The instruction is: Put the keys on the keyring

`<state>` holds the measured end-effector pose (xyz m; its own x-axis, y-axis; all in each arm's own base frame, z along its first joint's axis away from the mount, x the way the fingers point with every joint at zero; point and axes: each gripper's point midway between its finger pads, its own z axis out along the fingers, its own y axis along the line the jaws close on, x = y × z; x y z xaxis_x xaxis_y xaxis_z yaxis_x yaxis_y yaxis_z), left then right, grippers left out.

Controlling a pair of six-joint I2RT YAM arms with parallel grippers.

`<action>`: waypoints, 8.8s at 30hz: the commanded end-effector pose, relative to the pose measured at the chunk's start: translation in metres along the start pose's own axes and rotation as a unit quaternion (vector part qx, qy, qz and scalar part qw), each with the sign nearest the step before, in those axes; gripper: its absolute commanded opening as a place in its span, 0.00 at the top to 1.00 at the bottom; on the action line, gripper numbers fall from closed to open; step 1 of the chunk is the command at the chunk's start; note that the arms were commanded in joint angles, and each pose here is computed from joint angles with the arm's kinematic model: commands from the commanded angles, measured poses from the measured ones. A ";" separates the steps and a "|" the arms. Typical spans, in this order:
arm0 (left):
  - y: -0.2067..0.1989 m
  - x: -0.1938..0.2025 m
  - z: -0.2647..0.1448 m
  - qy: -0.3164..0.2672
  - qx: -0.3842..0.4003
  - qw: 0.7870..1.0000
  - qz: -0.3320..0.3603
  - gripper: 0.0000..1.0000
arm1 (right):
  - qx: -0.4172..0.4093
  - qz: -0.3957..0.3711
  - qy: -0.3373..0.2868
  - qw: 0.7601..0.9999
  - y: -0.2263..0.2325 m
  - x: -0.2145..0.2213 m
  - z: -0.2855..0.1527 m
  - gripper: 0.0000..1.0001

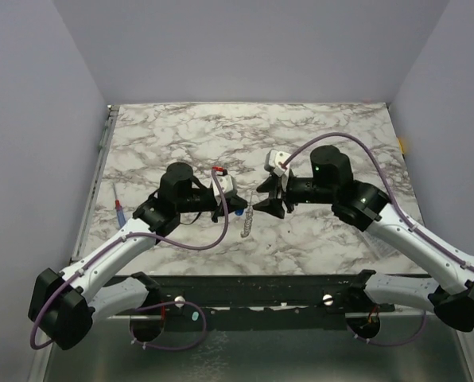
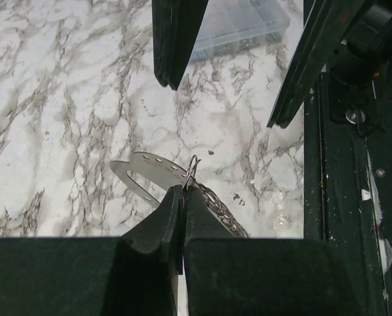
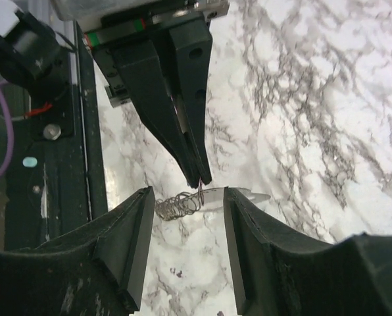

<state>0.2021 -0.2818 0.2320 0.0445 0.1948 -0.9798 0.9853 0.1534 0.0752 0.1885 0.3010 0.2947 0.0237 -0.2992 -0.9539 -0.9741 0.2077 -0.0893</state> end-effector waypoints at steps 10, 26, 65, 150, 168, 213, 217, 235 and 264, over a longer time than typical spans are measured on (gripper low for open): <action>0.010 -0.003 0.004 0.015 -0.017 1.000 0.006 1.00 | -0.029 -0.004 0.094 0.995 -0.004 0.052 0.022 0.53; 0.005 -0.006 0.006 0.011 -0.006 1.000 0.005 1.00 | -0.052 0.002 0.079 0.995 0.000 0.055 0.036 0.68; -0.009 -0.027 -0.001 -0.034 0.015 0.999 0.020 0.93 | -0.020 -0.005 0.063 0.998 -0.002 0.057 0.031 0.99; -0.025 -0.062 -0.019 -0.124 -0.006 0.988 0.092 0.56 | 0.017 -0.023 -0.140 0.990 0.009 -0.018 -0.003 0.99; -0.051 -0.064 -0.015 -0.140 0.079 0.984 0.075 0.74 | -0.072 -0.039 -0.158 0.984 0.038 -0.026 -0.002 0.99; -0.002 -0.073 -0.030 -0.166 -0.096 0.978 0.081 0.69 | 0.024 -0.025 -0.243 0.969 0.007 -0.054 -0.007 0.99; -0.001 -0.072 -0.029 -0.163 -0.096 0.979 0.080 0.91 | 0.025 -0.022 -0.241 0.970 0.006 -0.052 -0.006 0.99; -0.019 -0.065 -0.009 -0.149 -0.012 0.988 0.044 1.00 | 0.126 0.011 -0.301 0.945 -0.035 -0.069 -0.008 0.99; 0.027 -0.070 -0.047 -0.144 -0.200 0.964 0.095 0.56 | 0.130 0.035 -0.262 0.956 -0.034 -0.049 -0.004 0.99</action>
<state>0.2159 -0.2511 0.3163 0.3110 -0.0366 -0.9497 0.8334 0.4908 0.2541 0.2381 0.2983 0.3374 0.1063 0.2342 -0.9664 -0.8400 0.5412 0.0387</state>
